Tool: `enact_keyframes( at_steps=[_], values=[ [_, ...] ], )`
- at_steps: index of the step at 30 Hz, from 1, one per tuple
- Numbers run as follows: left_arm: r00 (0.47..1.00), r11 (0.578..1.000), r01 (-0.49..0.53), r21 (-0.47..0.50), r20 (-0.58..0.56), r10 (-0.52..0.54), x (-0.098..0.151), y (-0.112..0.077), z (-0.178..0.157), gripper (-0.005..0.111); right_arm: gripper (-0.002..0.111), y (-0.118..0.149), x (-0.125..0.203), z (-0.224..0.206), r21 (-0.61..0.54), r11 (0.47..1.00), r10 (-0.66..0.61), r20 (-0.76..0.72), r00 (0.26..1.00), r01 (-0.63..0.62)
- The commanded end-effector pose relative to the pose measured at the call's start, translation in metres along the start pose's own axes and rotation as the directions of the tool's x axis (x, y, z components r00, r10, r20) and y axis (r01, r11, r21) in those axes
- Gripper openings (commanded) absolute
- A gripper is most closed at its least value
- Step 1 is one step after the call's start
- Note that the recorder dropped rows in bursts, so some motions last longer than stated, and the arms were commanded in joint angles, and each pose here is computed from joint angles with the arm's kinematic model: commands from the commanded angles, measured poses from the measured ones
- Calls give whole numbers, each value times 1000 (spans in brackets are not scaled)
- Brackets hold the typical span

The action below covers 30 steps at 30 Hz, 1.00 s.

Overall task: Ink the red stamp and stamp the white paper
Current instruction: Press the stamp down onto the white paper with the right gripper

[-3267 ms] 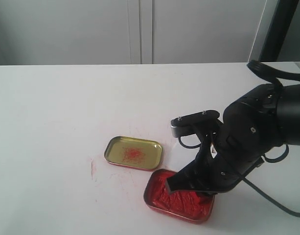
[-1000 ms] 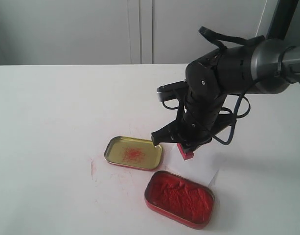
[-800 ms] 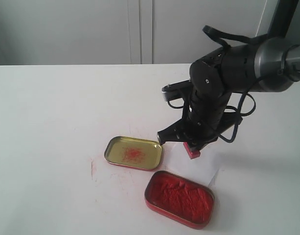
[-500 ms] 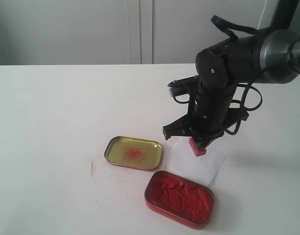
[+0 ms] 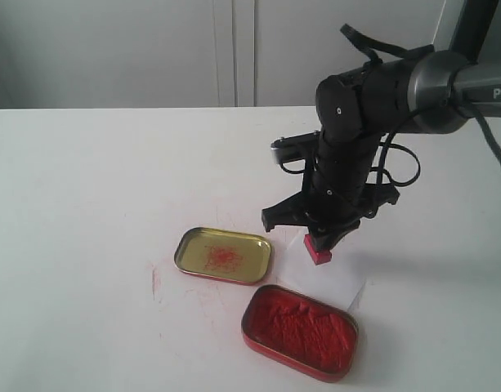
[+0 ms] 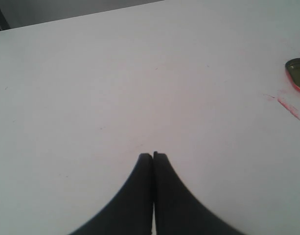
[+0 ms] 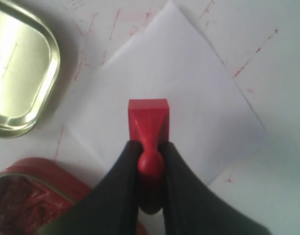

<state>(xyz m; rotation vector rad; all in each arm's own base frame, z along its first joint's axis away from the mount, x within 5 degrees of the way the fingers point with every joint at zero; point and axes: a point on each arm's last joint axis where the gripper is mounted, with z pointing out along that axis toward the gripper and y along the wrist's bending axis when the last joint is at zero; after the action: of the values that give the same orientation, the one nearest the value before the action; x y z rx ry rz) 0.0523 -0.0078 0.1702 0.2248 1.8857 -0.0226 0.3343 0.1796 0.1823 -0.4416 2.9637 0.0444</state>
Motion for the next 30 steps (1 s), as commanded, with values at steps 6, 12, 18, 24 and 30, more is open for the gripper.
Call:
enact_keyframes(
  at_steps=[6, 12, 18, 24, 30],
  values=[
    [1000, 1000, 1, -2, 4, -1, 1, 0, 0, 0, 0, -3, -3, 12, 6, 1000, -6, -13, 1000, 6],
    [1000, 1000, 1, -2, 4, -1, 1, 0, 0, 0, 0, -2, -4, 26, 10, 1000, -7, -35, 999, 7],
    [1000, 1000, 1, -2, 4, -1, 1, 0, 0, 0, 0, -2, 0, 50, 16, 1000, -8, -74, 997, 9],
    [1000, 1000, 1, -2, 4, -1, 1, 0, 0, 0, 0, -4, 13, 76, 32, 999, -8, -161, 987, 13],
    [1000, 1000, 1, -2, 4, -1, 1, 0, 0, 0, 0, -5, 19, 91, 41, 999, -7, -207, 978, 16]
  ],
)
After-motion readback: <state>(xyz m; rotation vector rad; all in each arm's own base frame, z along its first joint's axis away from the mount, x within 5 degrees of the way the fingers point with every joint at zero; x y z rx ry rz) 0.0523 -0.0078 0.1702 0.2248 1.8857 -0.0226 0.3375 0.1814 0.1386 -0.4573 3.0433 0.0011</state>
